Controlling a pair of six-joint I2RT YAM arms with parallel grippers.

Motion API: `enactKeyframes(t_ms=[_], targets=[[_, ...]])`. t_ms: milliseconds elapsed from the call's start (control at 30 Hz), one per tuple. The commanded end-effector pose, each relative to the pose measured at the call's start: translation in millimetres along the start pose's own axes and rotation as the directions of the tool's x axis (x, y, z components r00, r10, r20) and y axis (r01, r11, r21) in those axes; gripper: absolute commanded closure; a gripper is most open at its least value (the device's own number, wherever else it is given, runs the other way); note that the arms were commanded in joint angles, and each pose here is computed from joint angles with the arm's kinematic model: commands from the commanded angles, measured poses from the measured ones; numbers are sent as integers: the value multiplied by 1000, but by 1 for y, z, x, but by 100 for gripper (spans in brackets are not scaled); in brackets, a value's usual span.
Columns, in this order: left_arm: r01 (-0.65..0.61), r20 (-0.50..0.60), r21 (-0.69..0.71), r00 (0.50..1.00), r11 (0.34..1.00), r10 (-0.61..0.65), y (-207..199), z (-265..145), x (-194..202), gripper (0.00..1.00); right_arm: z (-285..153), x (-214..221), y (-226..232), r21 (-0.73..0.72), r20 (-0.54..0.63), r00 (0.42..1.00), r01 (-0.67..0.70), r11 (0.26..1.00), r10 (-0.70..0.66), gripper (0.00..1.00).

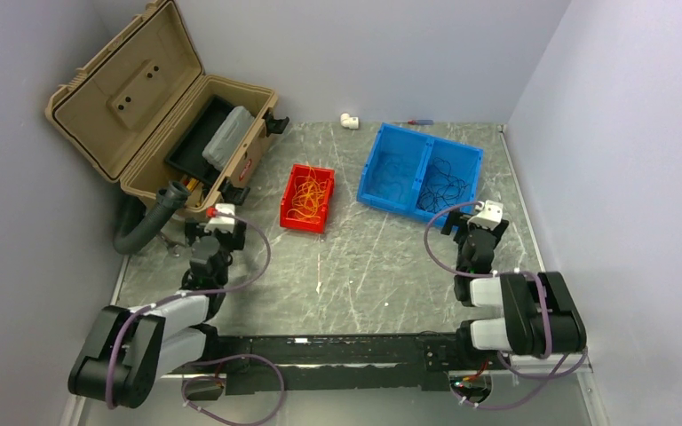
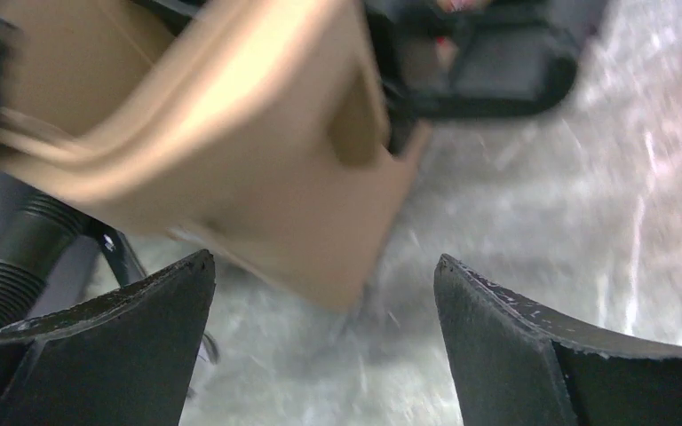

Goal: Untangle the cables
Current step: Reset both arms

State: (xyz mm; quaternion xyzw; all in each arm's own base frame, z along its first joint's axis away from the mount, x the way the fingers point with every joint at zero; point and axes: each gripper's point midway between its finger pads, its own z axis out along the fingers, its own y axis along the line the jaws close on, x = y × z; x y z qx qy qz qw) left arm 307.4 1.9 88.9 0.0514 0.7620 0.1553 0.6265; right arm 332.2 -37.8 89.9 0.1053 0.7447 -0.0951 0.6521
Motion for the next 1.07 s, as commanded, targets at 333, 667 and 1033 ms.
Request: enactKeyframes(t_ms=[333, 667, 1033], targets=[[193, 145, 104, 968, 976, -207, 27, 56, -38, 0, 35, -12, 4, -5, 34, 998, -57, 998, 57, 17], [158, 111, 170, 978, 973, -178, 15, 56, -36, 0, 37, -13, 6, -16, 32, 998, -45, 999, 45, 0], [160, 131, 165, 974, 973, -182, 16, 57, -39, 1, 37, -13, 6, -16, 32, 998, -45, 999, 45, 0]])
